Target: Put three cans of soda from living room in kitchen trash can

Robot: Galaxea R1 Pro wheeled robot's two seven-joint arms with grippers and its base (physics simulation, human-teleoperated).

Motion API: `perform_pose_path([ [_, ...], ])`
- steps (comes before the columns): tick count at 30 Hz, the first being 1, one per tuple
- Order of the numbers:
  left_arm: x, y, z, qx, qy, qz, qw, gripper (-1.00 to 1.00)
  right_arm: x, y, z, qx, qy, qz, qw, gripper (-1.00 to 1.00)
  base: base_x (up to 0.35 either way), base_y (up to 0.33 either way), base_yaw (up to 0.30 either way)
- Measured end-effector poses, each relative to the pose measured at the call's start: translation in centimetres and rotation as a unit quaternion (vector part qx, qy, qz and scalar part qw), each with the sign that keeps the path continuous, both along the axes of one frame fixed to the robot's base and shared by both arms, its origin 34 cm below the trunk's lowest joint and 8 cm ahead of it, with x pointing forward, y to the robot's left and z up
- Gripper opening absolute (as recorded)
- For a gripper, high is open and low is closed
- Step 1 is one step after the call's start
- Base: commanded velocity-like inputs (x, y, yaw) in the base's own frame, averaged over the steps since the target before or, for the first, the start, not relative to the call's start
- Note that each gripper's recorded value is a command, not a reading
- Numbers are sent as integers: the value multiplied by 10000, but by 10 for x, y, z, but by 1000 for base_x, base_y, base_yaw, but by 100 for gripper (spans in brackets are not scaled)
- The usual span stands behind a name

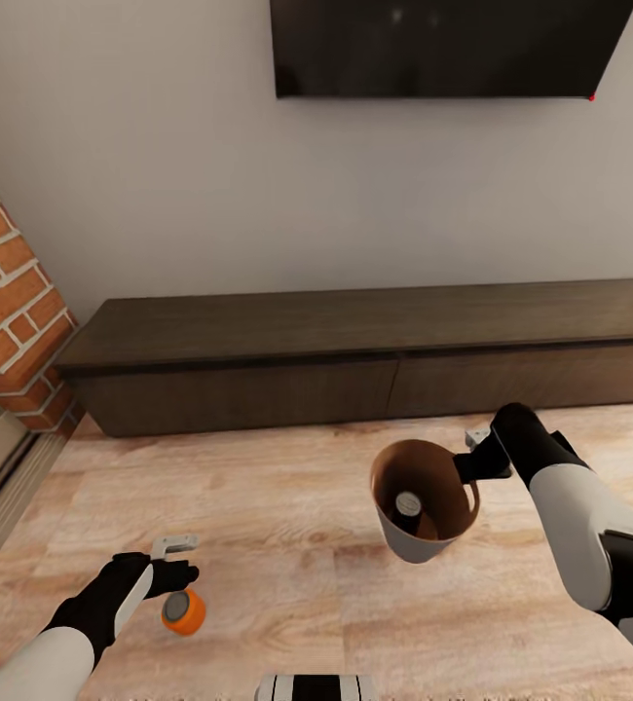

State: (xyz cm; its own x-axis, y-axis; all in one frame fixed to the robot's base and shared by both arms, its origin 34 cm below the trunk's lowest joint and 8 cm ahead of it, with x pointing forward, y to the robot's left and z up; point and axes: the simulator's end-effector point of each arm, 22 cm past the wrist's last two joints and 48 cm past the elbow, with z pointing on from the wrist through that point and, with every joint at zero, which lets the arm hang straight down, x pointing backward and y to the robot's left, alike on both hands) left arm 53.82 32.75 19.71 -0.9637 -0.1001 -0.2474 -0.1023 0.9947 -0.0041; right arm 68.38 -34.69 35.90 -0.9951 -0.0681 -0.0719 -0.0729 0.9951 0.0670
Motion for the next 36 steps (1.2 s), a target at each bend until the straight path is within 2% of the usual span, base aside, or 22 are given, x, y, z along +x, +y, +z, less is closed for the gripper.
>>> perform_pose_path([
  [3, -5, 0, -7, 2, 73, -2, 10000, 100, -9, 6, -13, 73, 281, 29, 9996, -100, 0, 0, 0],
  [9, -13, 0, -19, 3, 208, -4, 9998, 100, -15, 11, -31, 147, 513, 31, 9986, -100, 0, 0, 0],
  [19, -14, 0, -20, 1, 215, -5, 9998, 100, -14, 14, -31, 156, 525, 57, 9985, -100, 0, 0, 0],
  [25, -14, -1, -20, 0, 210, -6, 9998, 100, -1, 19, -21, 153, 428, 124, 9989, -100, 0, 0, 0],
  [30, -14, -3, -20, -17, 210, -9, 9998, 100, 5, 16, -16, 3, 386, 253, 9989, -100, 0, 0, 0],
  [33, -14, -5, -21, -26, 210, -15, 9998, 100, 6, 19, -15, 57, 387, 232, 9990, -100, 0, 0, 0],
  [36, -18, -7, -27, -32, 273, -19, 9996, 100, 3, 25, -21, 146, 555, 224, 9981, -100, 0, 0, 0],
])
